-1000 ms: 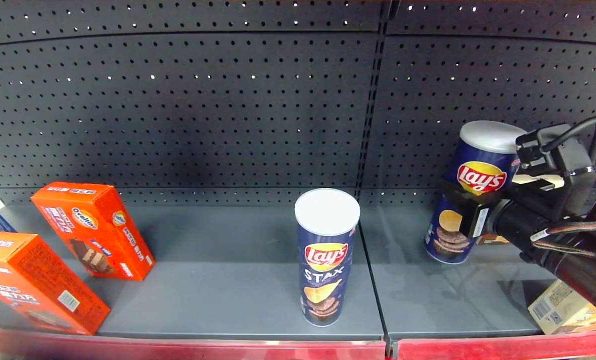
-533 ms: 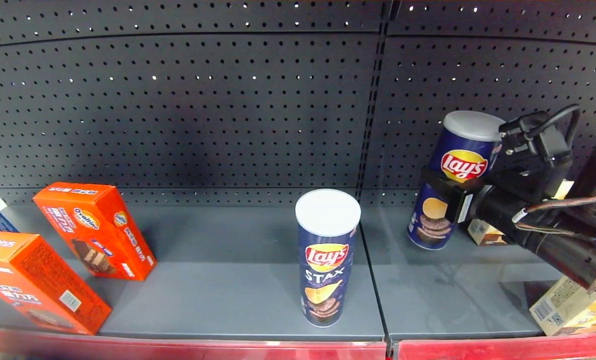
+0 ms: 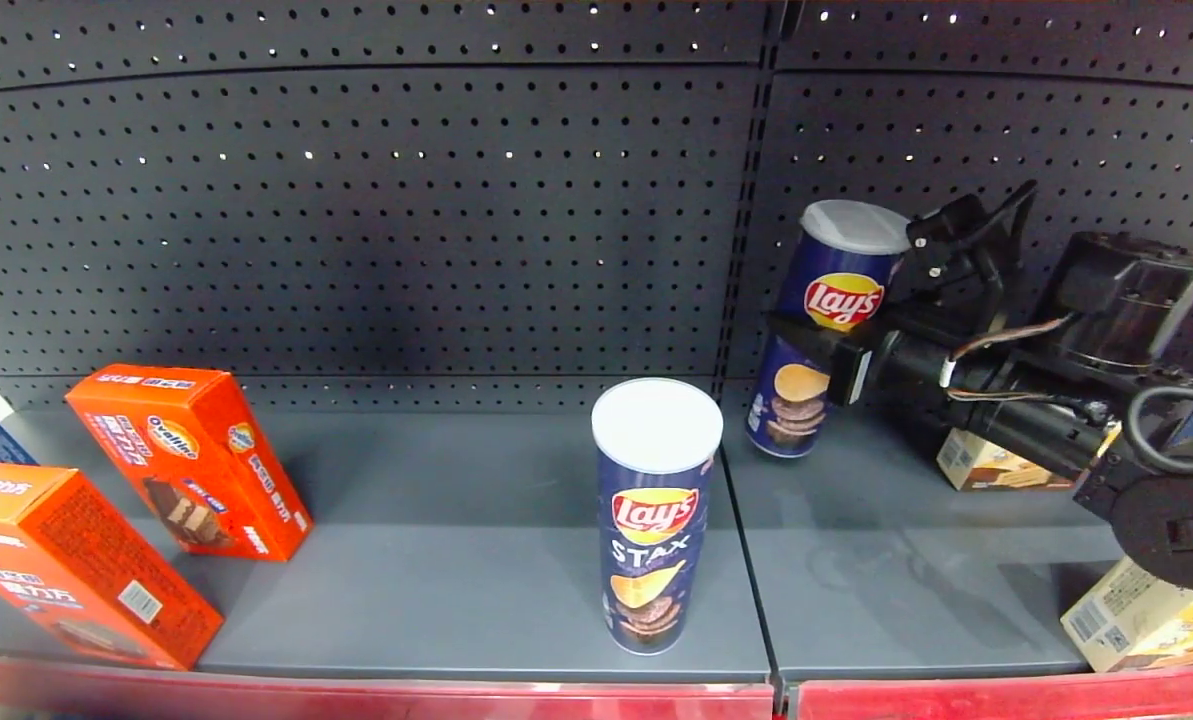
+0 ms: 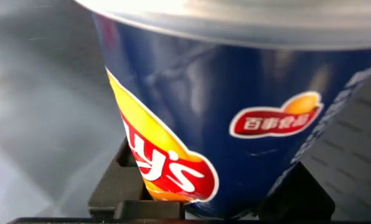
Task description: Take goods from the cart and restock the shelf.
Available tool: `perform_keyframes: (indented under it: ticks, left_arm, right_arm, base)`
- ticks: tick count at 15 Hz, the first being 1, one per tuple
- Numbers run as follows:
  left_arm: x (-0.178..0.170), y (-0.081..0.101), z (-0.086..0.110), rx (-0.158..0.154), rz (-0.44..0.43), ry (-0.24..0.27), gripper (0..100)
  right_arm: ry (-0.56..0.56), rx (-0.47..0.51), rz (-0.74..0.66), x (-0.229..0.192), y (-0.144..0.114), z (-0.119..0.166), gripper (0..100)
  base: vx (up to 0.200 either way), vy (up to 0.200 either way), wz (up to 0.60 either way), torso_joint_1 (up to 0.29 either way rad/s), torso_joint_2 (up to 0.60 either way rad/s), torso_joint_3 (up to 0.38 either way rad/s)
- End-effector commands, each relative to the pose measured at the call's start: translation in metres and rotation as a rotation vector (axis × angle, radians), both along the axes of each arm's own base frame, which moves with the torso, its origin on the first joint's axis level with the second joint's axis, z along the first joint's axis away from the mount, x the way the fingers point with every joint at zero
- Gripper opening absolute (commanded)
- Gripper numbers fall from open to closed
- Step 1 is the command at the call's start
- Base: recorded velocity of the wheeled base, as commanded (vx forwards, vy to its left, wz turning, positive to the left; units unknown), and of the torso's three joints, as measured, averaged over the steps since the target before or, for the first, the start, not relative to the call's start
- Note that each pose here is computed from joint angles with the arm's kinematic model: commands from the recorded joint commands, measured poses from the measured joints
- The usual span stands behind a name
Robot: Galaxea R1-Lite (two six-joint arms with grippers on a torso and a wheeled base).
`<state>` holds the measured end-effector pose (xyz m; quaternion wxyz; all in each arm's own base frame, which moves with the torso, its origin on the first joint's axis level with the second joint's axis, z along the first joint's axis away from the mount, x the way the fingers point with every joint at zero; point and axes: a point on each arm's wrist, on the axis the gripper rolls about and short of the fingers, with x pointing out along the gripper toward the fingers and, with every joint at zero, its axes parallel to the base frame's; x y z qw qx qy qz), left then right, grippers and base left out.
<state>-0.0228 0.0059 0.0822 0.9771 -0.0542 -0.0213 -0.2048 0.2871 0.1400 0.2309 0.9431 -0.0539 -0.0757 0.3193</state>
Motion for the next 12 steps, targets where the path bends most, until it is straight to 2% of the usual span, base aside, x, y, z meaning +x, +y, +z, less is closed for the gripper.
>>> perform_keyframes:
  ticks: [1, 5, 8, 12]
  left_arm:
    - [0.000, 0.000, 0.000, 0.001, -0.001, 0.003, 100]
    - [0.000, 0.000, 0.000, 0.002, -0.003, 0.002, 100]
    - [0.000, 0.000, 0.000, 0.004, -0.012, 0.001, 100]
    - [0.000, -0.001, 0.000, 0.003, -0.018, 0.002, 100]
  right_arm:
    - [0.021, -0.014, 0.046, 0.013, 0.012, -0.010, 0]
    - [0.026, -0.025, 0.188, 0.019, 0.031, -0.014, 0]
    - [0.030, -0.032, 0.286, 0.019, 0.045, -0.006, 0]
    - [0.029, -0.038, 0.355, 0.025, 0.053, -0.003, 0]
  base:
    - [0.000, 0.000, 0.00, 0.000, 0.00, 0.000]
    - [0.000, 0.000, 0.00, 0.000, 0.00, 0.000]
    - [0.000, 0.000, 0.00, 0.000, 0.00, 0.000]
    - [0.000, 0.000, 0.00, 0.000, 0.00, 0.000]
